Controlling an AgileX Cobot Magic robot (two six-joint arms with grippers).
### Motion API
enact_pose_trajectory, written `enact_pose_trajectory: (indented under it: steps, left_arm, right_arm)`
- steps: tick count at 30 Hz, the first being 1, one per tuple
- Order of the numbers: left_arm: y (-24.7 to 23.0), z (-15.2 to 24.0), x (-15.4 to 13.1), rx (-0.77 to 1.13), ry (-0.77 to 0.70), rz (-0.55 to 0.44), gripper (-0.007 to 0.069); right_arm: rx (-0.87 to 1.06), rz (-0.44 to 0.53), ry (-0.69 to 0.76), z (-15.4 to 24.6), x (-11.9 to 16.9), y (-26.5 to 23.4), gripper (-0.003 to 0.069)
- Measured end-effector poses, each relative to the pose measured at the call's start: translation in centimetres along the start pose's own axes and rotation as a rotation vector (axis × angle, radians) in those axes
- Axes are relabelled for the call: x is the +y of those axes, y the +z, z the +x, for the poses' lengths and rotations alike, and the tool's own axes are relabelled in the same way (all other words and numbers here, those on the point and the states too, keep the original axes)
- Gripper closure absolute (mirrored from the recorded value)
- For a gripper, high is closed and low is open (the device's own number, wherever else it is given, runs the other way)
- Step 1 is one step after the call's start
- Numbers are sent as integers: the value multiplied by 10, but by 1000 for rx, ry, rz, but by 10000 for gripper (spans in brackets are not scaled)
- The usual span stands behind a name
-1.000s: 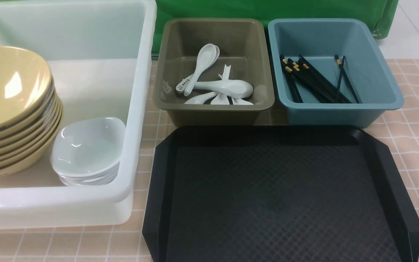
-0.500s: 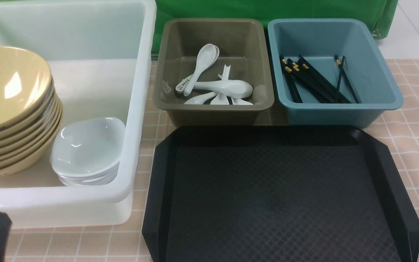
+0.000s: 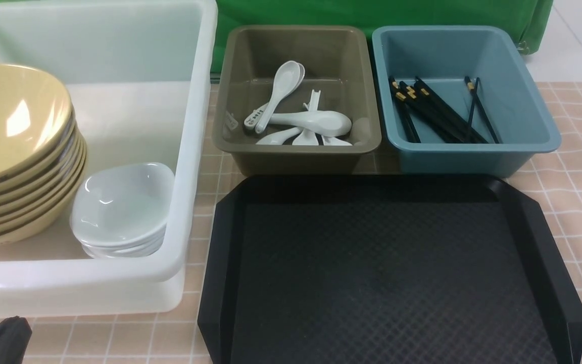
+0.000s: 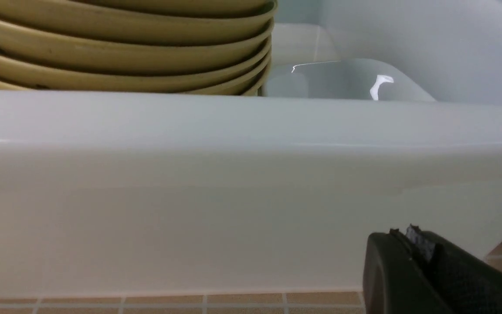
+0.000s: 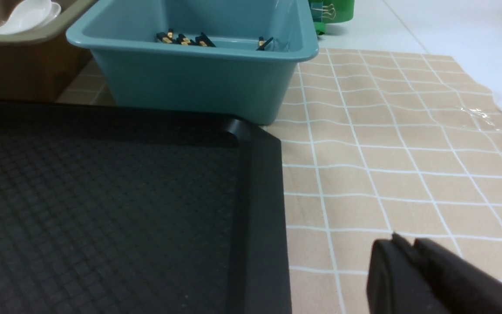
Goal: On brown table put chopsticks spoon bowls plates into blue grey white boxes.
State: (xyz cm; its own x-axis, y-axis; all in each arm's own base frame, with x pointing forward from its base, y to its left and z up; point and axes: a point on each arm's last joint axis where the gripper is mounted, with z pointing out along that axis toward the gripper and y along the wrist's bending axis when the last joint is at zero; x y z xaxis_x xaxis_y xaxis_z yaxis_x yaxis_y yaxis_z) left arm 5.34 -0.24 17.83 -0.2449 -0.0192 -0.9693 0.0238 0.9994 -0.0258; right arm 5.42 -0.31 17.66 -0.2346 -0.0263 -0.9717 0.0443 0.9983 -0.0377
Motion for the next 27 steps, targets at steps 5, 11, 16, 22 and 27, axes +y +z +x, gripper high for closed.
enact_pose_trajectory:
  steps: [5,11,16,22,27]
  left_arm:
    - [0,0,0,0,3,0,632]
    - [0,0,0,0,4,0,632]
    - [0,0,0,0,4,0,632]
    - [0,0,0,0,4,0,632]
    - [0,0,0,0,4,0,632]
  right_arm:
    - [0,0,0,0,0,0,560]
    - [0,0,-1,0,0,0,554]
    - [0,0,-1,0,0,0,551]
    - [0,0,-1,0,0,0,546]
    - [0,0,-1,0,0,0,540]
